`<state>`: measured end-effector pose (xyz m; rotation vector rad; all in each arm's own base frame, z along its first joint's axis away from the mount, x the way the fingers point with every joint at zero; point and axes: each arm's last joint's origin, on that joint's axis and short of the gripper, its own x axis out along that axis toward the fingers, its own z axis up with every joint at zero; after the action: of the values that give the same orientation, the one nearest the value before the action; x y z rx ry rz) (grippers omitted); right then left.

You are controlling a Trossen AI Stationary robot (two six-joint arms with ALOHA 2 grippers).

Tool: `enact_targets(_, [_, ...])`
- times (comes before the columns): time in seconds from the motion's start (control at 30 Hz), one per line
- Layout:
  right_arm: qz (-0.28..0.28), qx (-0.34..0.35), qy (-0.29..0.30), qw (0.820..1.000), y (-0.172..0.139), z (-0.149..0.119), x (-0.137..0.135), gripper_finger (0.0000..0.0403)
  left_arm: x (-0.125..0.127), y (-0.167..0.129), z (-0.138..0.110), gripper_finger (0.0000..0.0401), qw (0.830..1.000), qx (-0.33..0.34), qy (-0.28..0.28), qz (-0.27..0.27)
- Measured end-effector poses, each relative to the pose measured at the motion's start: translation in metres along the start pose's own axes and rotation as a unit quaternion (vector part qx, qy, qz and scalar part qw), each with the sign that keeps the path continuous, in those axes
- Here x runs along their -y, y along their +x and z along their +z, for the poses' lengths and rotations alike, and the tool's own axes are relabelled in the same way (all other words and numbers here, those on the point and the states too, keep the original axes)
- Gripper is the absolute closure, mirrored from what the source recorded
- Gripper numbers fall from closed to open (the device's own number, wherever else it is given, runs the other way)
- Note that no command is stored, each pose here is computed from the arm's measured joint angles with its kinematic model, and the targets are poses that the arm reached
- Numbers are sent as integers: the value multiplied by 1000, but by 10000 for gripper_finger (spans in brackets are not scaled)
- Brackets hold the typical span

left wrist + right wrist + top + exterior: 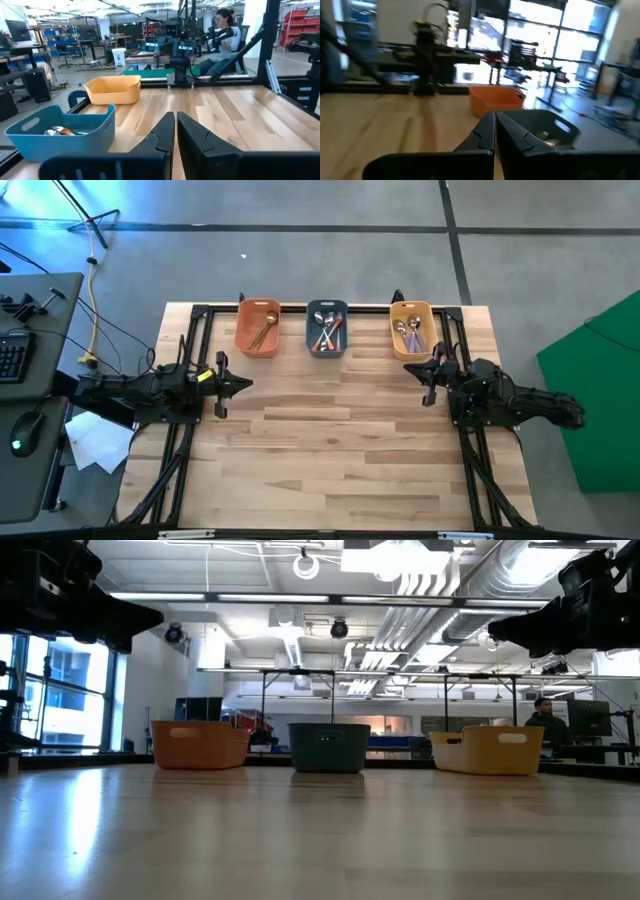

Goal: Sort silverware by color (type)
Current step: Return to Home Position

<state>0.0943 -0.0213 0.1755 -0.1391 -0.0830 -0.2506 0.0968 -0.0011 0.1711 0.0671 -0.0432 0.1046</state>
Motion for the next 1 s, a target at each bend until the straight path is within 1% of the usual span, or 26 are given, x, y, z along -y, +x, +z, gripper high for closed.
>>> enact_targets(0.17, [-59, -33, 4, 998, 0, -5, 3, 403, 0, 0, -1, 392, 1000, -7, -8, -4])
enact_targets(0.23, [-59, -33, 8, 998, 0, -5, 3, 403, 0, 1, -1, 392, 1000, -6, -8, 3])
enact_targets(0.3, [-55, -33, 12, 998, 0, -6, 3, 403, -1, 1, -1, 392, 1000, -10, -7, 24])
enact_targets(0.4, [-56, -32, 34, 997, 0, -6, 3, 403, -3, 2, -1, 392, 999, -11, -19, 48])
enact_targets(0.63, [-54, -33, 31, 998, 0, -6, 3, 403, -5, 3, -3, 392, 998, -23, 25, 54])
enact_targets(1.0, [-53, -33, 29, 998, 0, -6, 3, 403, -4, 3, -3, 392, 998, -23, 17, 54])
